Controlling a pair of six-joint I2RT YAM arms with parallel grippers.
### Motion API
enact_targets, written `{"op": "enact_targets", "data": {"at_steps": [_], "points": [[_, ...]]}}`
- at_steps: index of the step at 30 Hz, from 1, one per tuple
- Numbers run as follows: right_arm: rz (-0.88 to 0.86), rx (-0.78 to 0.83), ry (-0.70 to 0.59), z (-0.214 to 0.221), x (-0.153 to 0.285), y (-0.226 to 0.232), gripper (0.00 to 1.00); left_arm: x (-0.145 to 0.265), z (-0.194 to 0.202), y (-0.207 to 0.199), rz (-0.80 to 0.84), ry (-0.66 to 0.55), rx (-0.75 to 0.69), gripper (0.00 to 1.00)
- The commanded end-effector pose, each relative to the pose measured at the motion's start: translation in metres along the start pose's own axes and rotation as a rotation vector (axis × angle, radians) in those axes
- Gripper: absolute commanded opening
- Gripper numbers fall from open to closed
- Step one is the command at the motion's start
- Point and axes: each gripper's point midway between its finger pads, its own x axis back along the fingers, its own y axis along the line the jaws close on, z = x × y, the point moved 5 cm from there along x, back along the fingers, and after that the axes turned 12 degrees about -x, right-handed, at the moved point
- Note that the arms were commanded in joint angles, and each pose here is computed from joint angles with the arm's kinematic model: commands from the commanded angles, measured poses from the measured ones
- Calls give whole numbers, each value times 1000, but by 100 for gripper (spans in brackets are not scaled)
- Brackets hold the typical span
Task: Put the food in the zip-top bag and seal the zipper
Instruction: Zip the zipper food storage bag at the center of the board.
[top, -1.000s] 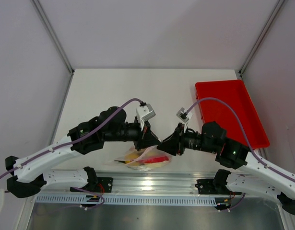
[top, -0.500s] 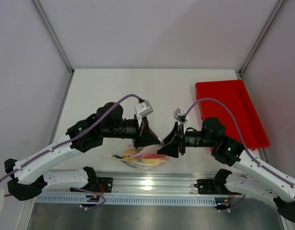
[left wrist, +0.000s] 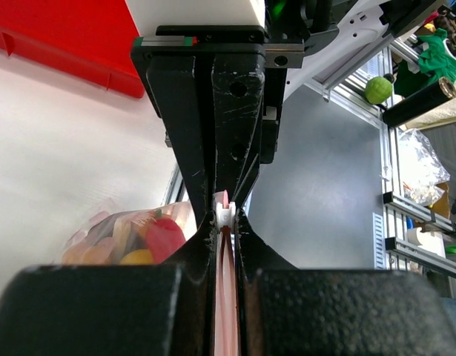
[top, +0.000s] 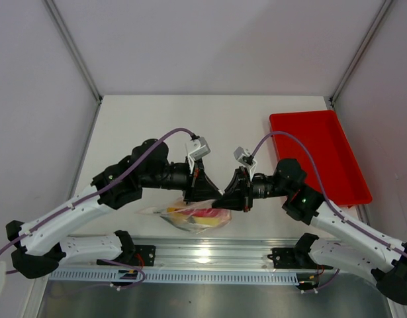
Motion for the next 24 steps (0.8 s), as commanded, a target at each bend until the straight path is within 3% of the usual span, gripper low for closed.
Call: {"op": "enact_targets", "data": {"at_steps": [1,6,14,24], "points": [[-41,24,-53,-12,-1,6,0,-2,-10,-4,42,-45,-3,1],[111,-43,-152,-20,0,-9,0,0,-9,3,-23,-34,13,1],[466,-118,-487,-38,19,-19,0,2,6,32,-244,30,38,1],[365,-209,-605,-32,19,-6,0,3,15,46,-337,61,7,1]]}}
